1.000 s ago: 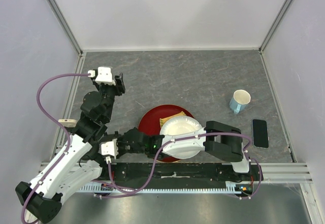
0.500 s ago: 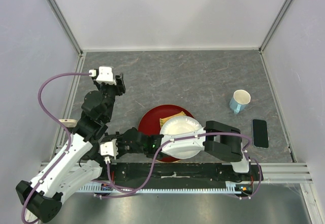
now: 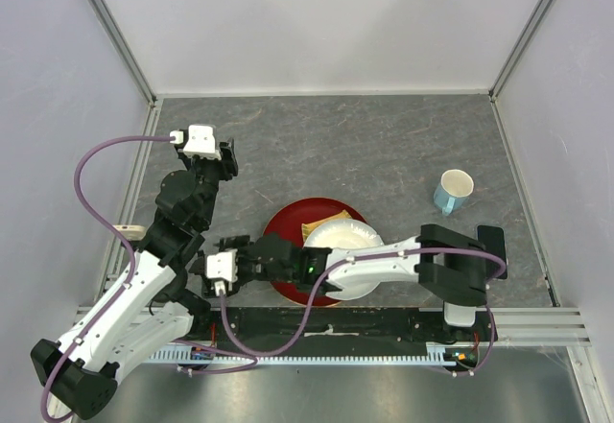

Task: Place the phone on the phone stand

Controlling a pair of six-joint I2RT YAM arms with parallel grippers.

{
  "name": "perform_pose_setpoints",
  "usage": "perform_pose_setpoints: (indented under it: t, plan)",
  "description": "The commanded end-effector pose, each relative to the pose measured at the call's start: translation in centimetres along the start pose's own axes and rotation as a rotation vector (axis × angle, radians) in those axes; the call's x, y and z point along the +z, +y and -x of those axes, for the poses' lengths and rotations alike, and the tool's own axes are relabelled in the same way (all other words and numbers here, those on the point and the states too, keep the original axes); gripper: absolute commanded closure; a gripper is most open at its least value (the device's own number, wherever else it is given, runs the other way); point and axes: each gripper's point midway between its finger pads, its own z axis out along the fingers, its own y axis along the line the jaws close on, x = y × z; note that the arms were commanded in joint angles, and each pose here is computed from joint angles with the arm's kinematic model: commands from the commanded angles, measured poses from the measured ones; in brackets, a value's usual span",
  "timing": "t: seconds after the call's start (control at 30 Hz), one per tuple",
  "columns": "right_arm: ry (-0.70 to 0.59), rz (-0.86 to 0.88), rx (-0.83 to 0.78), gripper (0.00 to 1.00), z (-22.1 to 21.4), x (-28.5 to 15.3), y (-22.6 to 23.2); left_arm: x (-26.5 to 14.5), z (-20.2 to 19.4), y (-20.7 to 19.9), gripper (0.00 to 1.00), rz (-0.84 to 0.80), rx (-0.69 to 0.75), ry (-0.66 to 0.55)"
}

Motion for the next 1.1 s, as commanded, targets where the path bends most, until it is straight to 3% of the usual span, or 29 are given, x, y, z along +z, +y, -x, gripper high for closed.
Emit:
perform_pose_setpoints:
  t: [0.0, 0.23, 0.33, 0.43, 0.53, 0.6, 0.77, 0.8, 0.9, 0.93, 0.97, 1.03, 1.07]
  plan:
    - [-0.181, -0.153, 0.082, 0.25, 4.6, -3.6, -6.0, 0.1, 1.8, 0.5, 0.37, 0.023, -0.043, -0.047]
    - [-0.096, -0.638, 0.373, 0.17, -1.7, -10.0, -18.3, 0.1, 1.9, 0.5, 0.37, 0.023, -0.046, -0.051]
    - [-0.012, -0.909, 0.482, 0.06, -6.0, -14.6, -23.3, 0.1, 2.0, 0.4, 0.37, 0.017, -0.052, -0.05]
    - [0.061, -1.137, 0.625, 0.02, -10.5, -19.8, -27.0, 0.0, 2.0, 0.4, 0.37, 0.012, -0.058, -0.052]
    - [0.095, -1.428, 0.816, 0.02, -16.2, -27.7, -30.2, 0.1, 1.9, 0.4, 0.37, 0.018, -0.056, -0.048]
    - [0.109, -1.651, 0.909, 0.02, -17.9, -32.6, -30.2, 0.1, 2.0, 0.2, 0.37, 0.009, -0.06, -0.044]
    - [0.098, -2.131, 0.858, 0.02, -16.6, -43.3, -28.9, 0.3, 1.6, -0.1, 0.37, 0.001, -0.074, -0.035]
    - [-0.018, -2.202, 0.905, 0.02, -16.3, -44.6, -28.6, 0.4, 1.5, -0.3, 0.37, -0.004, -0.076, -0.031]
    - [-0.108, -2.255, 1.054, 0.02, -17.6, -49.6, -27.2, 0.4, 1.3, -0.8, 0.37, -0.026, -0.088, -0.02]
    - [-0.23, -2.34, 1.124, 0.02, -18.5, -52.6, -27.1, 0.5, 1.2, -0.9, 0.37, -0.03, -0.091, -0.018]
    - [-0.218, -2.346, 1.193, 0.02, -19.2, -53.7, -25.8, 0.5, 1.0, -0.9, 0.37, -0.03, -0.099, -0.015]
    - [-0.239, -2.458, 1.198, 0.02, -19.9, -56.7, -24.1, 0.7, 0.6, -1.1, 0.37, -0.029, -0.097, -0.004]
    - [-0.266, -2.564, 1.095, 0.02, -18.7, -58.8, -23.5, 0.8, 0.4, -1.1, 0.37, -0.028, -0.094, 0.003]
